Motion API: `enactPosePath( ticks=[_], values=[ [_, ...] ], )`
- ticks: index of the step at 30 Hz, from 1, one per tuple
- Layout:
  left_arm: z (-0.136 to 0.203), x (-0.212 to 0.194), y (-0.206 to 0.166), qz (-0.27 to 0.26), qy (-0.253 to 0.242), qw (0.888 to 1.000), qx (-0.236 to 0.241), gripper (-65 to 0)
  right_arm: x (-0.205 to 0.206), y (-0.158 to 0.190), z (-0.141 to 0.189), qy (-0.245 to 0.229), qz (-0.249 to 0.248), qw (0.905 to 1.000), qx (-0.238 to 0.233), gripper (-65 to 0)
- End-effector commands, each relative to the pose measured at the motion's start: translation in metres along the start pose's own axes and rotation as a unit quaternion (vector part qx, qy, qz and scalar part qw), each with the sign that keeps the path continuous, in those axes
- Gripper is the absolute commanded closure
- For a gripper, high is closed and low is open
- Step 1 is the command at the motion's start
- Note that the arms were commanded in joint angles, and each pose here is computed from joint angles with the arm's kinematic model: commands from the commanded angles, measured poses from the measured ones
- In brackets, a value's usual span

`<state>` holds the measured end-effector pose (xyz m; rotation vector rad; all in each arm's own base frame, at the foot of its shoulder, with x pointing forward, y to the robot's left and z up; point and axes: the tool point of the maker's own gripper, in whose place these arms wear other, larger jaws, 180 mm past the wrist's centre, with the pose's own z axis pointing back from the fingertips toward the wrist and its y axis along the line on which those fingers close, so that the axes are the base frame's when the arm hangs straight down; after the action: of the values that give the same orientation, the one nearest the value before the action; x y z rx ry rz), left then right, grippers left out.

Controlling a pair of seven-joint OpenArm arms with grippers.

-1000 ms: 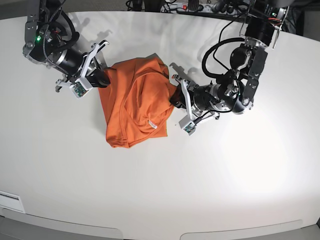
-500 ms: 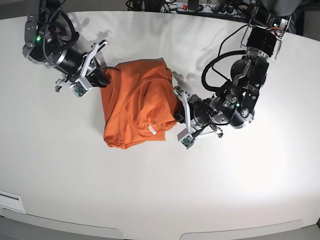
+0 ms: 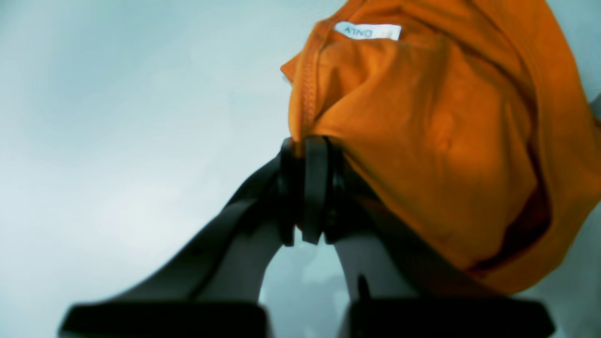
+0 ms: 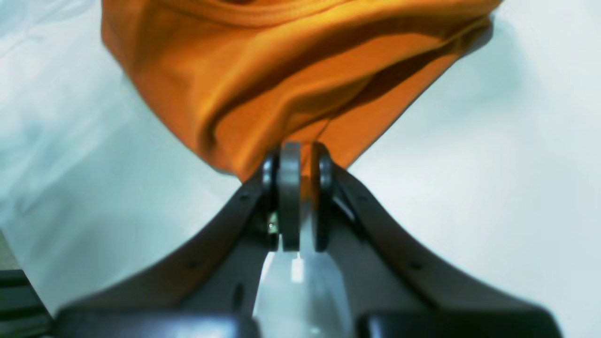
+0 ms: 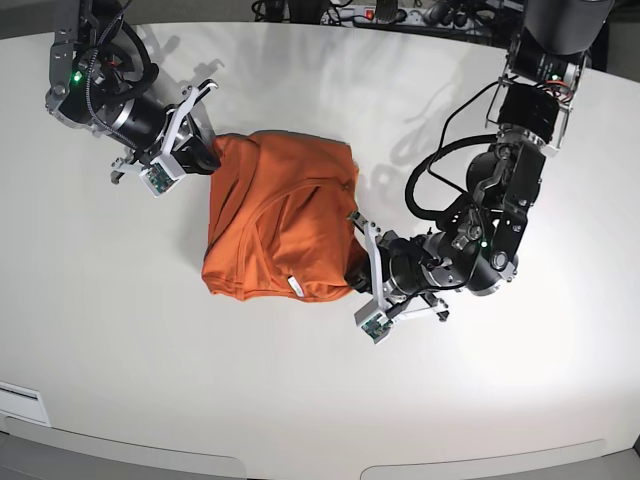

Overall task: Fold the T-shirt properly
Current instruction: 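Push the bundle's sides inward with both grippers to square it, then open both grippers and lift them away from the bundle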

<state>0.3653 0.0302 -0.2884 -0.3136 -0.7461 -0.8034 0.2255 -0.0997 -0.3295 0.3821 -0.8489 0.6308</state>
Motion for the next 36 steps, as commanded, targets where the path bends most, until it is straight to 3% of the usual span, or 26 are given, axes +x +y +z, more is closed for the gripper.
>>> enactPosePath(
  ticks=[1, 13, 17, 22, 25, 27, 32, 36],
  values=[
    [0.008, 0.023, 0.006, -0.011, -0.035, 0.999, 0.007, 0.0, 0.011, 0.000, 0.004, -0.020, 0.009, 0.9998, 0.002, -7.3],
    [0.009, 0.041, 0.006, -0.028, -0.085, 0.996, 0.002, 0.0, 0.009, 0.001, 0.004, -0.017, 0.007, 0.9998, 0.003, -7.3],
    [-0.014, 0.030, 0.022, 0.012, -0.095, 0.995, 0.005, 0.0, 0.010, 0.001, 0.004, -0.018, 0.008, 0.9998, 0.003, -7.3],
    [-0.040, 0.007, 0.028, 0.061, -0.074, 0.995, -0.003, 0.0, 0.011, 0.002, 0.004, -0.020, 0.006, 0.9998, 0.005, -7.3],
    [-0.039, 0.008, 0.029, 0.060, -0.074, 0.995, -0.001, -18.4, 0.011, 0.002, 0.004, -0.021, 0.006, 0.9998, 0.005, -7.3],
    [-0.036, 0.010, 0.033, 0.057, -0.071, 0.996, 0.003, -26.2, 0.011, 0.002, 0.004, -0.020, 0.006, 0.9998, 0.005, -7.3],
    [-0.019, 0.015, 0.032, 0.056, -0.018, 0.998, -0.017, -27.0, 0.018, 0.005, 0.005, -0.034, 0.003, 0.9993, 0.012, -7.3],
    [0.009, 0.040, 0.030, 0.014, -0.032, 0.999, -0.041, -22.8, 0.043, 0.014, 0.014, -0.071, 0.018, 0.9971, 0.022, -7.3]
  ],
)
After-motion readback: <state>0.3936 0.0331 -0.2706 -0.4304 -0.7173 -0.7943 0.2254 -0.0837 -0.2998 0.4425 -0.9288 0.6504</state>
